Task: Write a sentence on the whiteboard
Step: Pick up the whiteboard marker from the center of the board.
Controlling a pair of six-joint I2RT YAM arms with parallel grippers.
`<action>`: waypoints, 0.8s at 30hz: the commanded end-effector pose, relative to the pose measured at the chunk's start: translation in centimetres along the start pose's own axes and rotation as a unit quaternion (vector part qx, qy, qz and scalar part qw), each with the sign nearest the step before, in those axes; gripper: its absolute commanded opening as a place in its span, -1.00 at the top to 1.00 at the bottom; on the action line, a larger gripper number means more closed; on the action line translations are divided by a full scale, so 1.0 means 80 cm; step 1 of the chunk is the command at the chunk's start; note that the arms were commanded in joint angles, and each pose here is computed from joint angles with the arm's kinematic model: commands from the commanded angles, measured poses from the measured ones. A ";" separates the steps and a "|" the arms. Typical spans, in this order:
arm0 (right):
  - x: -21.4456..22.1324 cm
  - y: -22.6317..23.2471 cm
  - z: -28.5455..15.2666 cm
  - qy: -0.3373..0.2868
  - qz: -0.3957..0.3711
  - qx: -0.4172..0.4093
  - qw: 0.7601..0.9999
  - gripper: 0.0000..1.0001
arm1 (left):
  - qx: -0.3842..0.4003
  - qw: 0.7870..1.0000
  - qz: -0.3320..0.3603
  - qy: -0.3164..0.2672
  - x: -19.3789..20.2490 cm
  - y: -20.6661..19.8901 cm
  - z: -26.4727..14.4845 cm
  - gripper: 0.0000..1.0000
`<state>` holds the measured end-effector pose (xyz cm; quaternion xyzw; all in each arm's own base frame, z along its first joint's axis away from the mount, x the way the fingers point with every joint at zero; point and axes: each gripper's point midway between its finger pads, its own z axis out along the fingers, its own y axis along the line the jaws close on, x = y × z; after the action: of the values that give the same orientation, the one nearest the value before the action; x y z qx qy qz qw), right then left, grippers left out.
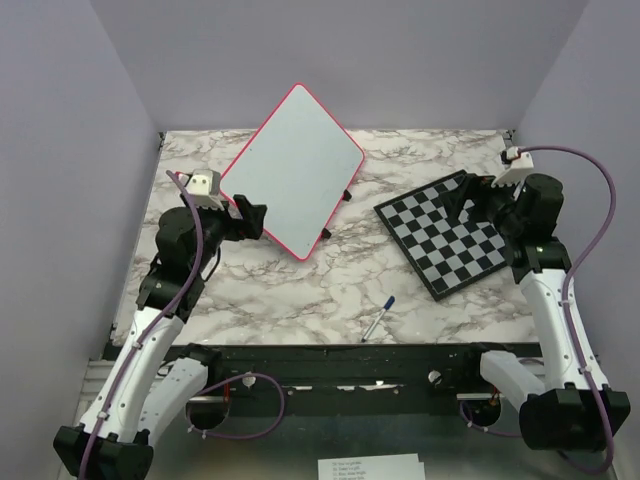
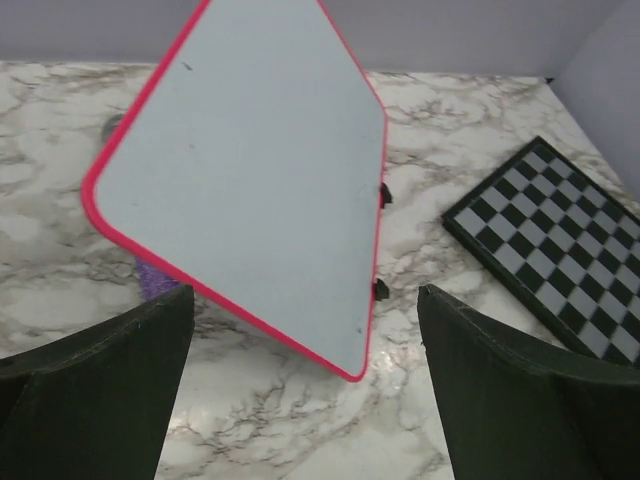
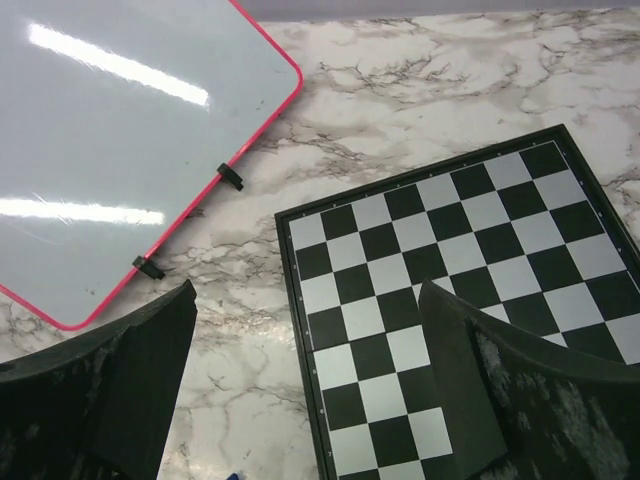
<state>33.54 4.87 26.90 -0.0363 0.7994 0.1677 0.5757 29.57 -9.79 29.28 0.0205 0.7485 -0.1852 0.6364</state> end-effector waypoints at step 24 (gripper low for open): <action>0.055 0.027 -0.016 0.040 -0.163 -0.132 0.977 -1.00 | 0.176 0.917 0.086 0.348 0.297 -0.322 -0.038 -0.40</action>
<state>29.91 8.15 23.47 -0.2582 0.7670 0.1938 0.5545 15.27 -34.20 13.08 0.2534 0.8731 -0.2579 0.3270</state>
